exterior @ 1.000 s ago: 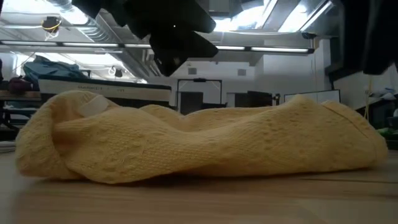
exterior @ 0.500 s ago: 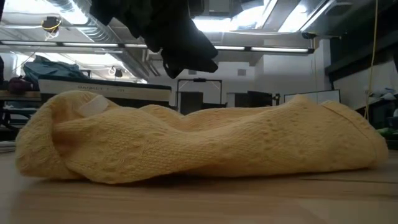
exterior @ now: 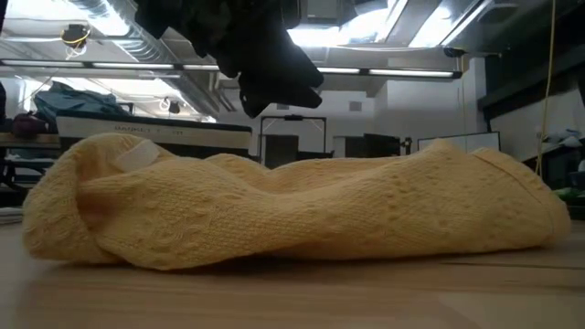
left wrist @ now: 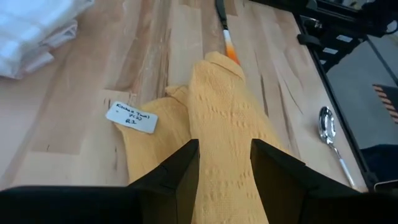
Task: Fold towel
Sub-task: Stack the yellow towel on the white patterned towel
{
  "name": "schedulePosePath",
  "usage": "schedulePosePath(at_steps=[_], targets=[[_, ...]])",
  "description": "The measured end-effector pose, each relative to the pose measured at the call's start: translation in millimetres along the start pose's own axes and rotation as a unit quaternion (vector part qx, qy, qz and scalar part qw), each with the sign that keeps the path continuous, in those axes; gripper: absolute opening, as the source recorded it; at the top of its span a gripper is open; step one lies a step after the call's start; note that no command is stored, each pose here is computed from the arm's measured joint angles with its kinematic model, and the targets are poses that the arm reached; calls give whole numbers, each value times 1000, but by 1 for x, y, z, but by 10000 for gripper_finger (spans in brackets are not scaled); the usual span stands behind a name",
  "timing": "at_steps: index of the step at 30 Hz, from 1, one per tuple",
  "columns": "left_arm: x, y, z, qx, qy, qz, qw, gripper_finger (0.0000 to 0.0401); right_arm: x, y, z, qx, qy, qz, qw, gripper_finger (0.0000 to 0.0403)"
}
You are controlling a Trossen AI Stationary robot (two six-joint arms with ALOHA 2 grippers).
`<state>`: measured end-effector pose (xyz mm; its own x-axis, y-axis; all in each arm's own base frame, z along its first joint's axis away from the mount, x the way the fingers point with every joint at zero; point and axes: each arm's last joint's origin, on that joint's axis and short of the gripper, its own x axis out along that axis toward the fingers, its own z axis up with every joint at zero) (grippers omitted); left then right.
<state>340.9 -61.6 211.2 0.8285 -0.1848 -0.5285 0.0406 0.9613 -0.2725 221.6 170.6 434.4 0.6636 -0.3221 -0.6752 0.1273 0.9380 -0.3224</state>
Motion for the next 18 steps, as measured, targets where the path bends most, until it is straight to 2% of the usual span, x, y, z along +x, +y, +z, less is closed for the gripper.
schedulePosePath(at_steps=[6, 12, 15, 18], targets=[[0, 0, 0, -10, 1, 1, 1000, 136, -5, -12, -7, -2, -20, -31, 999, 199], [0, 0, -1, -14, 3, 1, 1000, 136, 6, -22, -36, -15, -20, -91, 996, 199], [0, 0, -1, -17, 3, 1, 1000, 136, 13, -29, -58, 10, -10, -105, 994, 199], [0, 0, -1, -14, 5, 1, 1000, 136, 21, -37, -85, 62, 0, -118, 991, 199]])
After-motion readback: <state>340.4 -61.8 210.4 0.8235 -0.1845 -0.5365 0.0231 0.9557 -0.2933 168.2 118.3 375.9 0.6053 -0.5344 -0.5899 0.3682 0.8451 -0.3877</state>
